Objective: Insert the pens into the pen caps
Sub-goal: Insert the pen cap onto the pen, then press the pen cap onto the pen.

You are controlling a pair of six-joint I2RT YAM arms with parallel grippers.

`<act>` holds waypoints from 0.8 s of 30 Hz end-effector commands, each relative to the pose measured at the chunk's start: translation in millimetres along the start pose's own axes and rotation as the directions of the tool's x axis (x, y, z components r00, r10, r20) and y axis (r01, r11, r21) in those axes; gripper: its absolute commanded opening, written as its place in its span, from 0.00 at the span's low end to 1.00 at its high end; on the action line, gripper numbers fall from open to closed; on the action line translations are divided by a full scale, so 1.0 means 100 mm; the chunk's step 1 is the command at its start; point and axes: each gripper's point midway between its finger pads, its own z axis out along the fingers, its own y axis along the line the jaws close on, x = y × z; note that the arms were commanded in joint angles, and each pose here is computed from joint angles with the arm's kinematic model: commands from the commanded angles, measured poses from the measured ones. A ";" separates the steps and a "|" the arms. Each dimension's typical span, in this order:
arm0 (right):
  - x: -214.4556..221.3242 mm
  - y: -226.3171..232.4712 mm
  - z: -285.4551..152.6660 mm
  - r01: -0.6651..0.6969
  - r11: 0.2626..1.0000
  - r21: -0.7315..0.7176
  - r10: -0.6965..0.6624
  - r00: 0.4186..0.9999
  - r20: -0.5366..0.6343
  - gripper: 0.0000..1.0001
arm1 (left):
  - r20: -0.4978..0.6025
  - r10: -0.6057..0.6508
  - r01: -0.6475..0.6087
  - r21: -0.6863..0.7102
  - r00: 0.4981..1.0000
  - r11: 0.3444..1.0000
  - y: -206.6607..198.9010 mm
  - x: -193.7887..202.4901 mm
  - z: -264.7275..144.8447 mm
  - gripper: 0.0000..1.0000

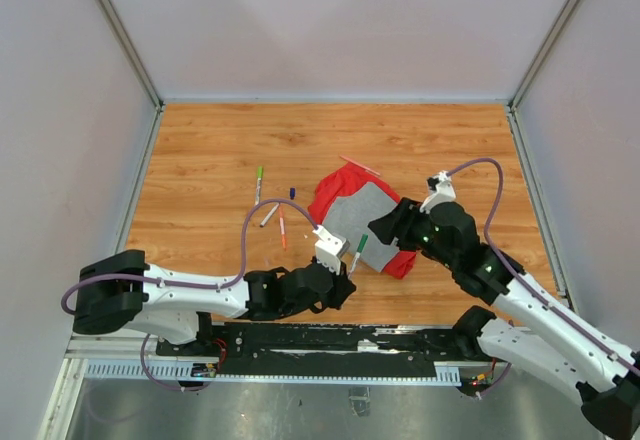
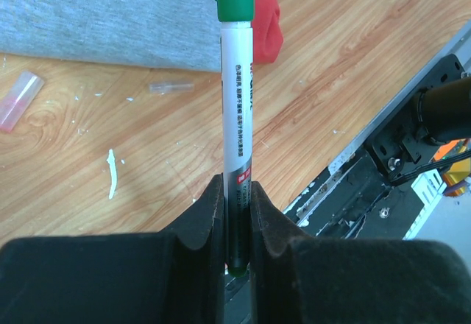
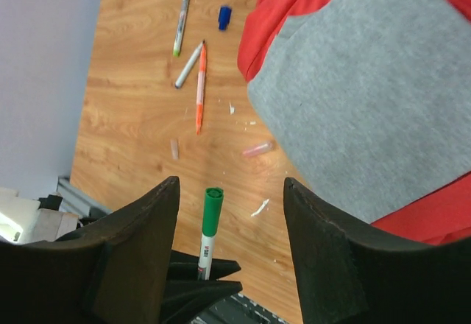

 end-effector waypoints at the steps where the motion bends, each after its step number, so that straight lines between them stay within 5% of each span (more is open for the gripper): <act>1: 0.14 0.18 0.04 0.047 0.997 -0.064 -0.055 0.989 -0.134 0.57 | 0.030 0.000 0.000 -0.005 1.000 1.000 -0.01 -0.08 -0.02 0.01; 24: 0.52 0.25 0.42 -0.003 0.992 -0.124 -0.032 0.958 -0.284 0.32 | 0.034 0.001 -0.001 -0.001 0.999 1.000 -0.01 -0.09 -0.03 0.01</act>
